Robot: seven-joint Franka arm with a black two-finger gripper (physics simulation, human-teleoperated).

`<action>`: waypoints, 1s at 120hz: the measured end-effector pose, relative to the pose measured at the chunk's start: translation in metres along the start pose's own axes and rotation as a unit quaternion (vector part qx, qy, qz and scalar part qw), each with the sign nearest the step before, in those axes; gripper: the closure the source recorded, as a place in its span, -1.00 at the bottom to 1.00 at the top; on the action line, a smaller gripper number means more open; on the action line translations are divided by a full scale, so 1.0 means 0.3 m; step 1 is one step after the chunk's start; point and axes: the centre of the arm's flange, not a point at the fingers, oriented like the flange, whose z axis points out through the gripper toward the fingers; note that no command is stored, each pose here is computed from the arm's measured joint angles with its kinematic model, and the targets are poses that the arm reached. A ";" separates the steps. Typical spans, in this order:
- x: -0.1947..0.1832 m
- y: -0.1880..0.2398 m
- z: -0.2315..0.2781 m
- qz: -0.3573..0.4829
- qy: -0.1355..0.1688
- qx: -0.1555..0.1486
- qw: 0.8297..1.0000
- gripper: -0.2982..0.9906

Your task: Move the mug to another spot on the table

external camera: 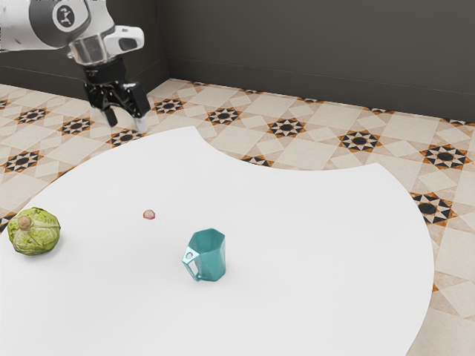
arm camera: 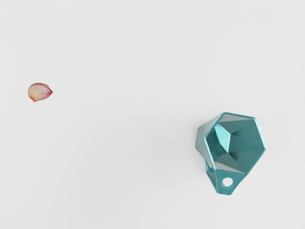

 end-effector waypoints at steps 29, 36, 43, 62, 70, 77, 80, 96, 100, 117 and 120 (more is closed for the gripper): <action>-0.225 0.006 0.246 0.013 -0.012 -0.022 1.000 -0.51; -0.256 0.041 0.339 0.024 -0.016 -0.025 0.999 -0.51; -0.274 0.061 0.433 0.030 -0.021 -0.026 0.999 -0.51; -0.306 0.160 0.647 0.060 -0.028 -0.024 0.997 -0.51; -0.332 0.202 0.731 0.074 -0.030 -0.022 0.997 -0.50; -0.326 0.245 0.790 0.088 -0.024 -0.018 0.996 -0.50; -0.320 0.263 0.812 0.094 -0.020 -0.015 0.995 -0.50; -0.279 0.308 0.913 0.107 0.003 -0.004 0.994 -0.49; -0.268 0.310 0.932 0.106 0.010 -0.003 0.994 -0.49; -0.230 0.320 0.994 0.107 0.047 0.007 0.993 -0.36; -0.225 0.323 0.999 0.108 0.054 0.008 0.993 -0.32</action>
